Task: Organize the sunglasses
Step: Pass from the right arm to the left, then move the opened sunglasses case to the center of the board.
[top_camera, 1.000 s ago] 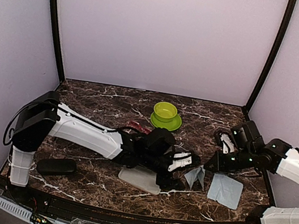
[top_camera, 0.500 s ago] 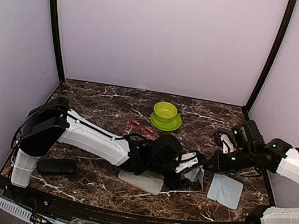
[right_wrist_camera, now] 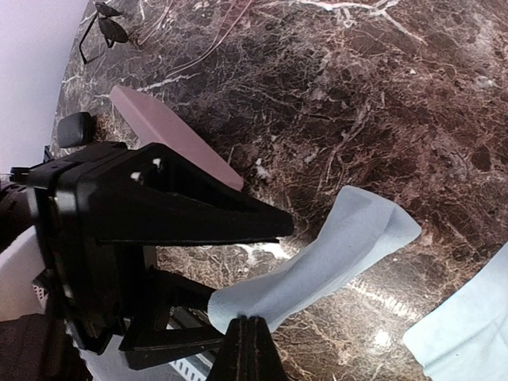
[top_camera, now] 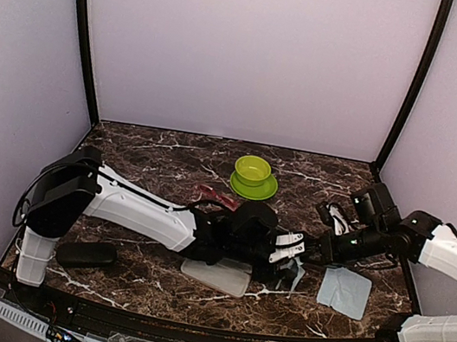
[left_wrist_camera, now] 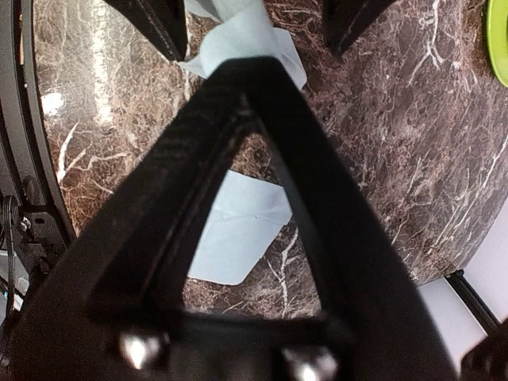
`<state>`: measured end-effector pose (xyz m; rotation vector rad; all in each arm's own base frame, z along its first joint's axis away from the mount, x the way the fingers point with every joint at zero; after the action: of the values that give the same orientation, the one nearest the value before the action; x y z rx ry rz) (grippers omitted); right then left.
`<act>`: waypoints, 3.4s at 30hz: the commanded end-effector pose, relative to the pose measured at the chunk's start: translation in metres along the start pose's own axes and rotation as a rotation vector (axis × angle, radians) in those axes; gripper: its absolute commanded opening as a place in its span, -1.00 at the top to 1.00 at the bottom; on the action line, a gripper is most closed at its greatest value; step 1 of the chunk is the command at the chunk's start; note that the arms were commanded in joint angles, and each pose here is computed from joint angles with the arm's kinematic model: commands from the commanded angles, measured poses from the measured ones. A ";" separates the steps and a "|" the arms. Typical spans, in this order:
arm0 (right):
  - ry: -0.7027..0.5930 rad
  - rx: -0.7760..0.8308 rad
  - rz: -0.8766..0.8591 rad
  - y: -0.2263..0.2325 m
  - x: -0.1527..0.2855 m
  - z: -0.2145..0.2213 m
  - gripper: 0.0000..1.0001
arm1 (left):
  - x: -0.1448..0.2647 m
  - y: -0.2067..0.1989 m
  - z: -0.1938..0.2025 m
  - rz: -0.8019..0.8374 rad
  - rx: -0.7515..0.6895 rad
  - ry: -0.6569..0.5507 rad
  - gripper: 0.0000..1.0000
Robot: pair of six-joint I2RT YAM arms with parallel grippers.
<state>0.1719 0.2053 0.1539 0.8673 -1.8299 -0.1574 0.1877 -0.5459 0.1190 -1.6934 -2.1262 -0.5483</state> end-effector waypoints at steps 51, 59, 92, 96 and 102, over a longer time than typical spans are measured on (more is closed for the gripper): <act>-0.010 0.019 -0.062 0.006 -0.004 -0.006 0.71 | 0.032 -0.014 -0.020 0.042 -0.029 0.027 1.00; -0.090 0.013 0.011 -0.002 0.018 -0.022 0.16 | 0.041 -0.003 -0.031 -0.017 0.073 0.030 1.00; -0.269 0.197 -0.194 0.056 0.001 -0.080 -0.46 | 0.195 0.082 -0.101 -0.237 0.620 -0.119 1.00; -0.260 0.241 -0.245 0.081 -0.020 -0.086 -0.41 | 0.215 0.078 -0.090 -0.244 0.666 -0.136 1.00; -0.259 0.352 -0.291 0.119 -0.041 -0.091 -0.37 | 0.239 0.077 -0.070 -0.298 0.735 -0.136 1.00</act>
<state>0.1972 0.3123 0.1845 1.2611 -1.9155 -0.1327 0.2165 -0.3876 0.3040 -1.1177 -2.2630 0.2102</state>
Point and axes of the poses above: each gripper's point midway between its finger pads, its own x axis back along the fingers, its own y axis along the line the jaws close on, z = x × y, the point moved 2 cm from there along x, back along the fingers, and after that the axes turned 10 degrees about x, right-handed, at the moved point
